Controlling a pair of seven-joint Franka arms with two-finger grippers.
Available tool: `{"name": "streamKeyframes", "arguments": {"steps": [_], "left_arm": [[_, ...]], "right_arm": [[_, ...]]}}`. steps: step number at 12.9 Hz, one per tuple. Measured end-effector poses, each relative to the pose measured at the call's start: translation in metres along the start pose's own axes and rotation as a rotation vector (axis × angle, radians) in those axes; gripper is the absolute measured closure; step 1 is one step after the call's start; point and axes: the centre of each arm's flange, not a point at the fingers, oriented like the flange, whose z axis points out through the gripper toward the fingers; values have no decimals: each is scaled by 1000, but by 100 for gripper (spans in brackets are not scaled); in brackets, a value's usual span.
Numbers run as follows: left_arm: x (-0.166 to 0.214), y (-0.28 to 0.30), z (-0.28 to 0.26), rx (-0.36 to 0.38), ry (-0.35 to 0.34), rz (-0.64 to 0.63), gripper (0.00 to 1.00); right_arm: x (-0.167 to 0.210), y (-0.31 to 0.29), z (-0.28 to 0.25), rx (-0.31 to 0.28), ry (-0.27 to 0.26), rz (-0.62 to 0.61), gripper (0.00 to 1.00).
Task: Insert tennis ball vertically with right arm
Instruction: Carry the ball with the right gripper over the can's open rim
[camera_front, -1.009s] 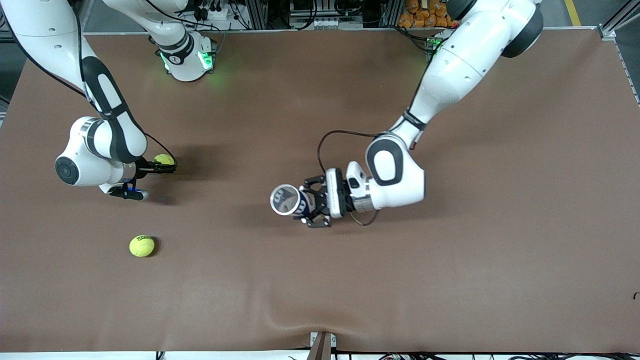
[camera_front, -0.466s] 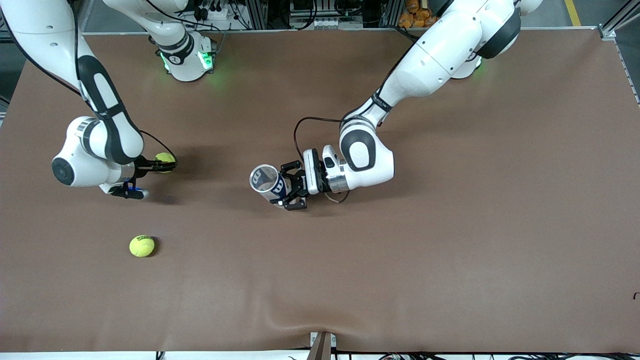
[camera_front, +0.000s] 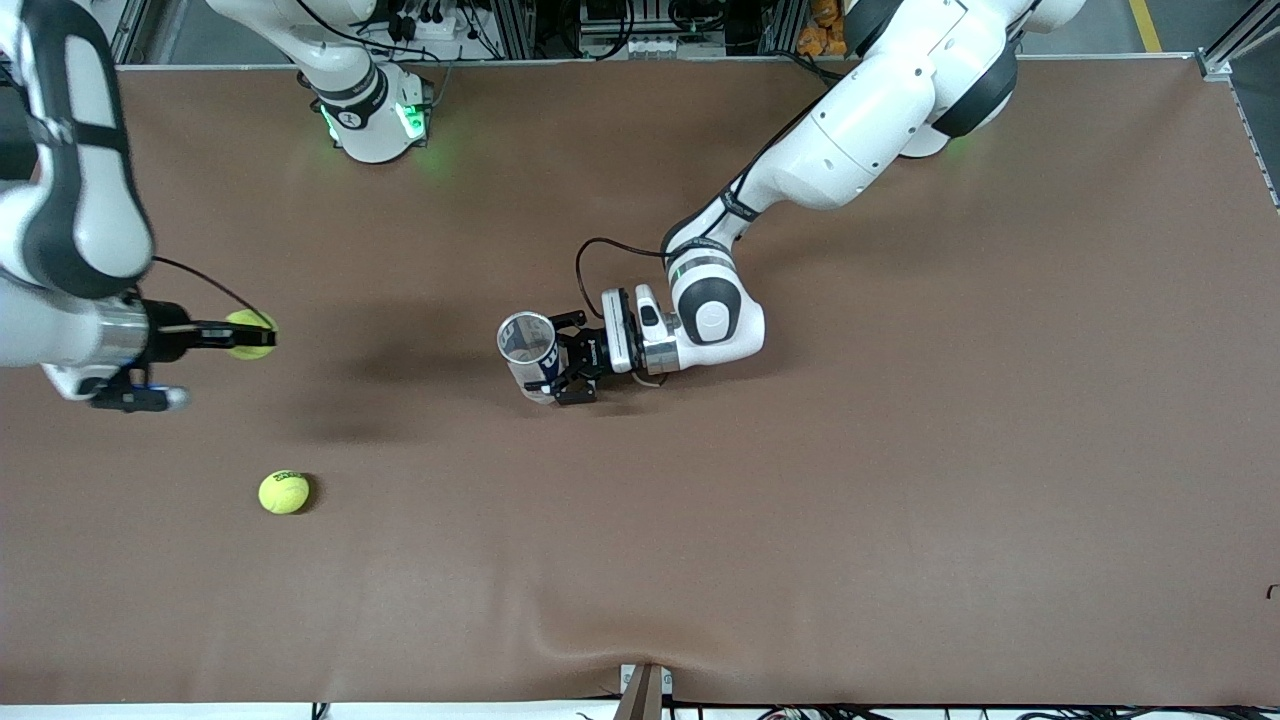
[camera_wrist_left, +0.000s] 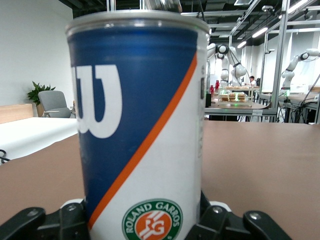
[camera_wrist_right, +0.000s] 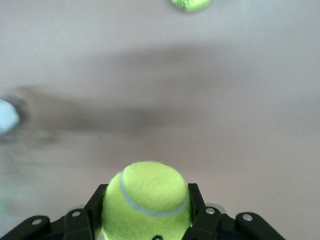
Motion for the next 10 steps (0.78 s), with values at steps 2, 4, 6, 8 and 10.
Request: {"name": "streamKeyframes", "arguments": {"steps": [2, 4, 6, 8, 10], "left_arm": [[-10, 7, 2, -6, 6, -20, 29], [-14, 13, 4, -13, 1, -27, 27], [-17, 16, 3, -15, -3, -33, 28], [-22, 19, 1, -17, -13, -42, 28], [-28, 23, -2, -19, -25, -50, 28]], "right_arm": [[4, -28, -24, -4, 42, 17, 32], [5, -77, -30, -17, 60, 42, 32], [4, -129, -32, -27, 93, 70, 32], [2, -174, -30, -26, 141, 111, 32], [-5, -222, -17, -21, 165, 178, 32]]}}
